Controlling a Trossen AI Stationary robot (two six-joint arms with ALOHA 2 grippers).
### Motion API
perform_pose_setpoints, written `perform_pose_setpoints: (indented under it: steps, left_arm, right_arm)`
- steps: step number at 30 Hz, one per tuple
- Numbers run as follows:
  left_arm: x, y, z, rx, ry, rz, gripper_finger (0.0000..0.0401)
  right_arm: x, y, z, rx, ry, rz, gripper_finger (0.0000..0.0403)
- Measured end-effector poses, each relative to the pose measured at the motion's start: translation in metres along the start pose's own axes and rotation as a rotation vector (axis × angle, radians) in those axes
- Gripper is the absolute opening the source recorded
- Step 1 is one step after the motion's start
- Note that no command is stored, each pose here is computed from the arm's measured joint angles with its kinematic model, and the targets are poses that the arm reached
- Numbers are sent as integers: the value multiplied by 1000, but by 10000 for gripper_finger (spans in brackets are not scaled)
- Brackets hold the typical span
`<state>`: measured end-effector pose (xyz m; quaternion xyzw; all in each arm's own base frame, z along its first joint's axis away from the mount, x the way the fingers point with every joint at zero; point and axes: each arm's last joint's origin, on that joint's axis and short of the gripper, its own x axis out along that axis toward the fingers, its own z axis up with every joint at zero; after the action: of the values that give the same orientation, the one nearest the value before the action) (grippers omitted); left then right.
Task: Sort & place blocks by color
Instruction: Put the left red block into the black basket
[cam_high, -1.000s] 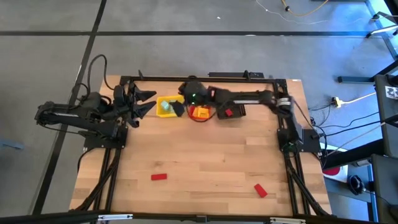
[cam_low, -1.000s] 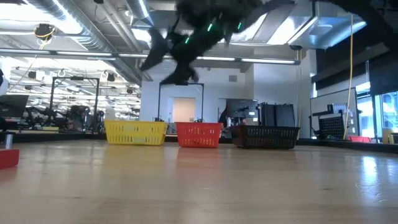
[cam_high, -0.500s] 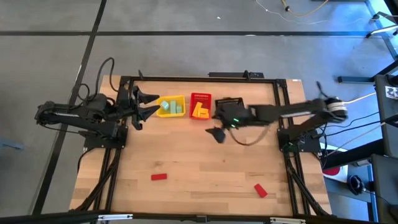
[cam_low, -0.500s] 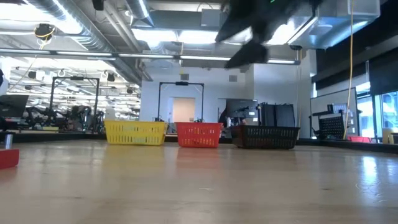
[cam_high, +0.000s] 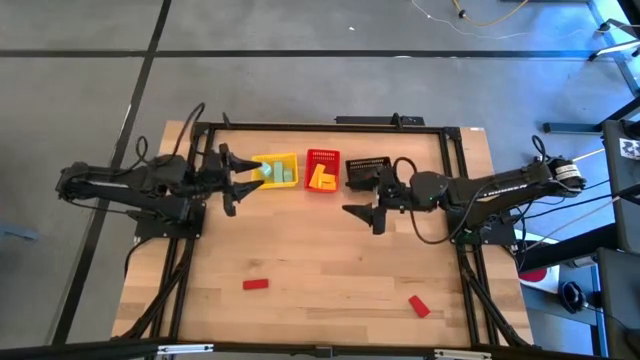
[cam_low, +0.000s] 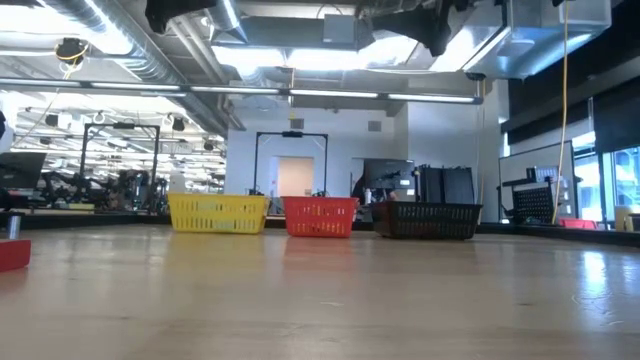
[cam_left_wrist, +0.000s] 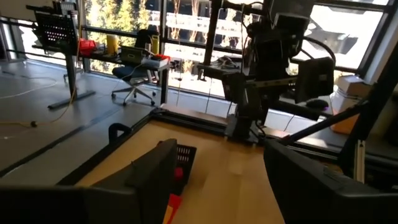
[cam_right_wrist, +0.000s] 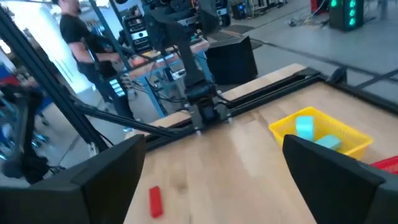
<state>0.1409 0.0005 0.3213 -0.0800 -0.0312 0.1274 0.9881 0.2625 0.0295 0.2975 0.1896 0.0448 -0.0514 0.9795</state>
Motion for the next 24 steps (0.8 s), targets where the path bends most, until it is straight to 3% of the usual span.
perform_pose_setpoints:
  steps: [8,12,14,17,21,24]
  left_arm:
    - [12,-3,-9,20,57,7,232]
    - [18,-7,-14,-158,105,-67,232]
    - [21,-13,-21,-250,214,-149,232]
    - [24,-26,-37,-345,495,-187,232]
    - [24,-56,-59,-330,837,-204,232]
    - [22,-87,-75,-272,1003,-237,232]
  right_arm:
    - [1,0,-2,-70,12,3,381]
    - [1,0,-2,-73,15,4,381]
    - [1,0,-2,-74,20,2,381]
    - [1,-1,-3,-76,29,-1,381]
    - [1,-2,-4,-88,42,-9,381]
    - [1,-3,-6,-116,63,-23,381]
